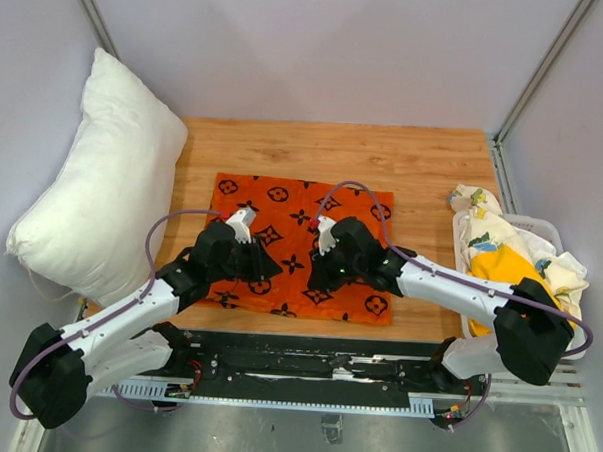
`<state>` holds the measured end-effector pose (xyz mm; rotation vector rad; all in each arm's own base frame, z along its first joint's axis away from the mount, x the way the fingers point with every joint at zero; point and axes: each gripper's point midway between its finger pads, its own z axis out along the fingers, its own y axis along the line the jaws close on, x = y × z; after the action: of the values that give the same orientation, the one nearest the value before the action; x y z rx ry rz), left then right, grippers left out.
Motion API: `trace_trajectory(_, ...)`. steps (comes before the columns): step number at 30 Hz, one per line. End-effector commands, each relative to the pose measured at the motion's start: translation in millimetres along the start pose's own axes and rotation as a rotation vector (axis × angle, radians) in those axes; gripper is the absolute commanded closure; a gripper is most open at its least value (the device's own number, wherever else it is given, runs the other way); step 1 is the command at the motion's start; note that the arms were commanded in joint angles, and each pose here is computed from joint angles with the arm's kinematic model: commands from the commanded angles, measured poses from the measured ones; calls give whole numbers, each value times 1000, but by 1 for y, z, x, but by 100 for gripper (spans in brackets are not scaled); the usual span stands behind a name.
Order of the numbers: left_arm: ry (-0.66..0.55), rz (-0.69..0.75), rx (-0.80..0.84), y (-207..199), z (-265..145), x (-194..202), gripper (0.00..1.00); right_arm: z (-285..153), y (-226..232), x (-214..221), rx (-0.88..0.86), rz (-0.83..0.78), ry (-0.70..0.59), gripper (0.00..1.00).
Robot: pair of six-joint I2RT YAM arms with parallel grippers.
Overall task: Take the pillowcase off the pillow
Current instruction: Fold the pillowcase at the center of the board.
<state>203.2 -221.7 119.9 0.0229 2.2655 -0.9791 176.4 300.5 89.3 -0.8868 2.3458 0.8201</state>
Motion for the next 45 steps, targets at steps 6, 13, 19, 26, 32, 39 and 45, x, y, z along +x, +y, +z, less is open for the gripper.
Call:
trace_trajectory(6, 70, 10, 102, -1, 13, 27, 100, 23, 40, -35, -229, 57, -79, 99)
trace_trajectory(13, 115, -158, -89, 57, 10, 74, 100, 48, 22, 28, -232, 251, 73, 99)
trace_trajectory(19, 77, -260, -394, 116, -4, 87, 100, 36, -33, 89, -102, 494, 191, 99)
trace_trajectory(26, -26, -364, -636, 169, -27, 65, 100, 6, -80, 139, 82, 718, 249, 99)
trace_trajectory(32, -54, -426, -731, 182, -40, 54, 100, -28, -102, 147, 270, 719, 271, 99)
trace_trajectory(39, -64, -552, -935, 202, -60, 66, 100, -58, -123, 151, 413, 790, 227, 99)
trace_trajectory(45, -88, -359, -659, 158, -23, 3, 100, -64, -133, 102, 403, 749, 60, 99)
